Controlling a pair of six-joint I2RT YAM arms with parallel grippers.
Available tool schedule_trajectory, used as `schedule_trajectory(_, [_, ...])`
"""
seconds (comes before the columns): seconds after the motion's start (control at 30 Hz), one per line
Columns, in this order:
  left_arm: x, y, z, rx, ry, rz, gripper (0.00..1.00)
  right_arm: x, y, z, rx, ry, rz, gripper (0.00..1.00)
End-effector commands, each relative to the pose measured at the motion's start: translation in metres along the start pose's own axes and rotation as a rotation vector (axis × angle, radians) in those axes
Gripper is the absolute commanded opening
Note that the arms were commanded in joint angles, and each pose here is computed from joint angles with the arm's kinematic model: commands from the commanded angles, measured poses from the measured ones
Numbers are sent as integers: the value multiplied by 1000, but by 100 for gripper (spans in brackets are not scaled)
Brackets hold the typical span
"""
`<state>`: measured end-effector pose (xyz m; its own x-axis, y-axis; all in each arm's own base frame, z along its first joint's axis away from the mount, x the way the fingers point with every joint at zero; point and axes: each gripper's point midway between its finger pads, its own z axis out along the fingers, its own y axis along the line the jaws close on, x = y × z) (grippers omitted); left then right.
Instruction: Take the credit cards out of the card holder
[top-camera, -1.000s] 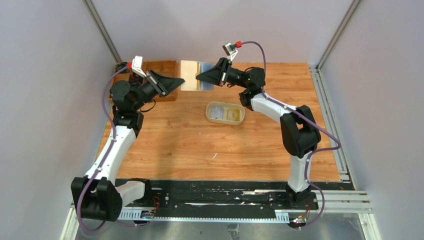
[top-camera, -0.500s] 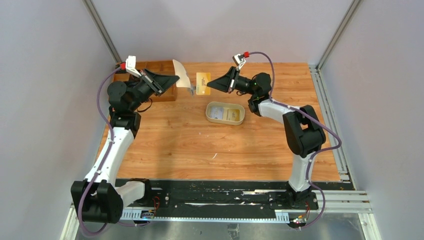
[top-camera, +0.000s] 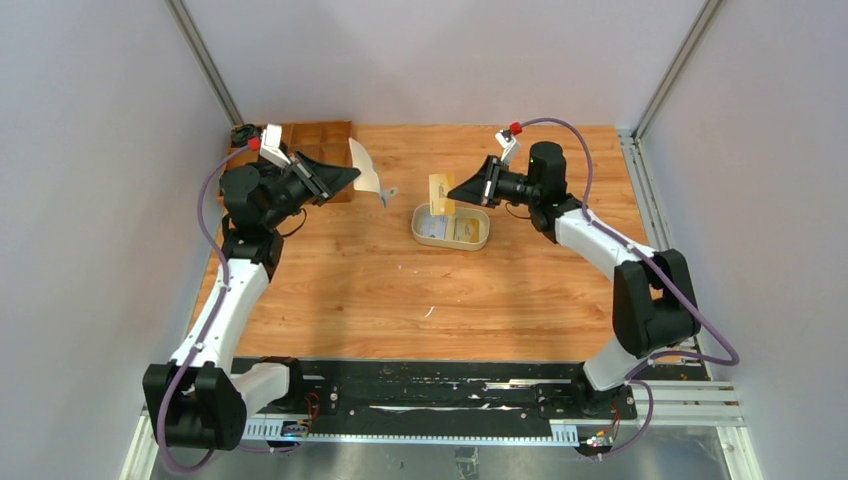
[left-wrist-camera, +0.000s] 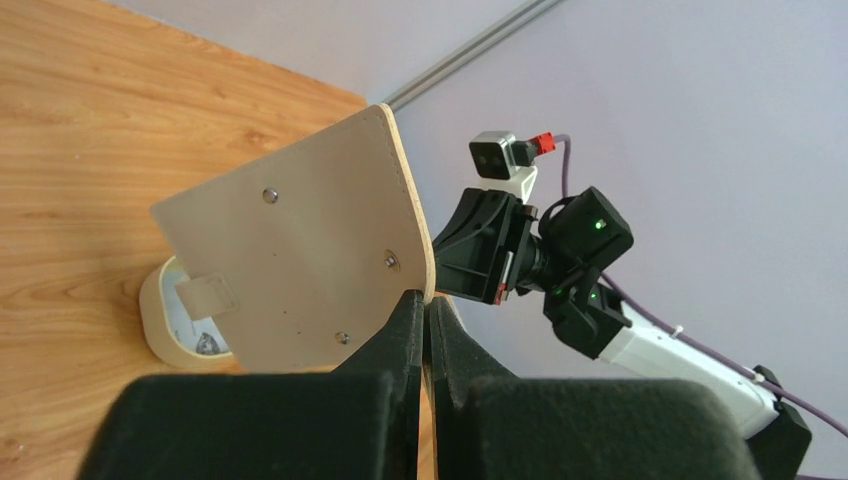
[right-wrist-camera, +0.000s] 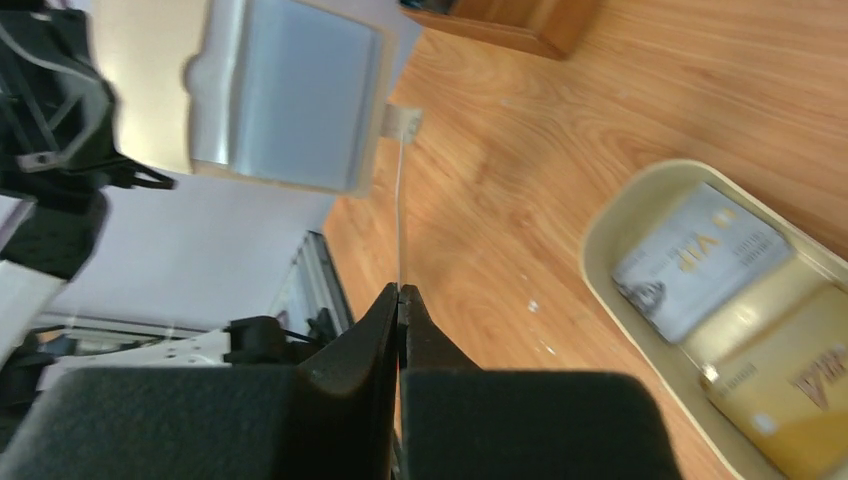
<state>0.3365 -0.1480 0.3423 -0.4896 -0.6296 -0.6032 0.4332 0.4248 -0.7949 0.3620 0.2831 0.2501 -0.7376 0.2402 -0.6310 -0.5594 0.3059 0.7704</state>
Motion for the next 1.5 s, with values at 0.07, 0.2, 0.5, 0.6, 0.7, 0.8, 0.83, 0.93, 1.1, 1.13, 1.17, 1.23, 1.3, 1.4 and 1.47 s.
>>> schedule_trajectory(0.07, [26, 22, -5, -16, 82, 5, 0, 49, -68, -27, 321, 165, 20, 0])
schedule_trajectory(0.2, [42, 36, -9, -33, 118, -7, 0, 66, -96, -35, 427, 218, 116, 0])
schedule_trajectory(0.5, [91, 72, -21, -87, 214, -53, 0, 77, -145, -34, 537, 249, 255, 0])
schedule_trajectory(0.6, [112, 76, -20, -85, 265, -65, 0, 76, -153, -31, 544, 248, 279, 0])
schedule_trajectory(0.7, [128, 74, -19, -61, 297, -69, 0, 72, -159, -28, 537, 237, 304, 0])
schedule_trajectory(0.8, [136, 74, -17, -45, 318, -69, 0, 66, -163, -25, 532, 216, 319, 0])
schedule_trajectory(0.83, [138, 75, -16, -44, 326, -76, 0, 65, -164, -25, 532, 213, 326, 0])
schedule_trajectory(0.93, [140, 76, -15, -24, 330, -75, 0, 61, -169, -26, 540, 202, 338, 0])
schedule_trajectory(1.1, [150, 79, -12, 11, 355, -74, 0, 60, -177, -31, 554, 194, 353, 0])
schedule_trajectory(1.13, [153, 79, -11, 23, 364, -80, 0, 60, -178, -32, 556, 194, 354, 0])
schedule_trajectory(1.17, [157, 80, -10, 34, 373, -91, 0, 60, -179, -33, 557, 192, 357, 0])
schedule_trajectory(1.23, [164, 82, -8, 55, 379, -116, 0, 60, -180, -33, 558, 193, 360, 0])
schedule_trajectory(1.3, [171, 83, -7, 74, 380, -149, 0, 60, -182, -34, 562, 192, 361, 0])
schedule_trajectory(1.4, [175, 76, -5, 139, 360, -198, 0, 61, -184, -34, 565, 193, 362, 0])
schedule_trajectory(1.47, [172, 64, -5, 223, 332, -239, 0, 61, -184, -34, 564, 194, 363, 0])
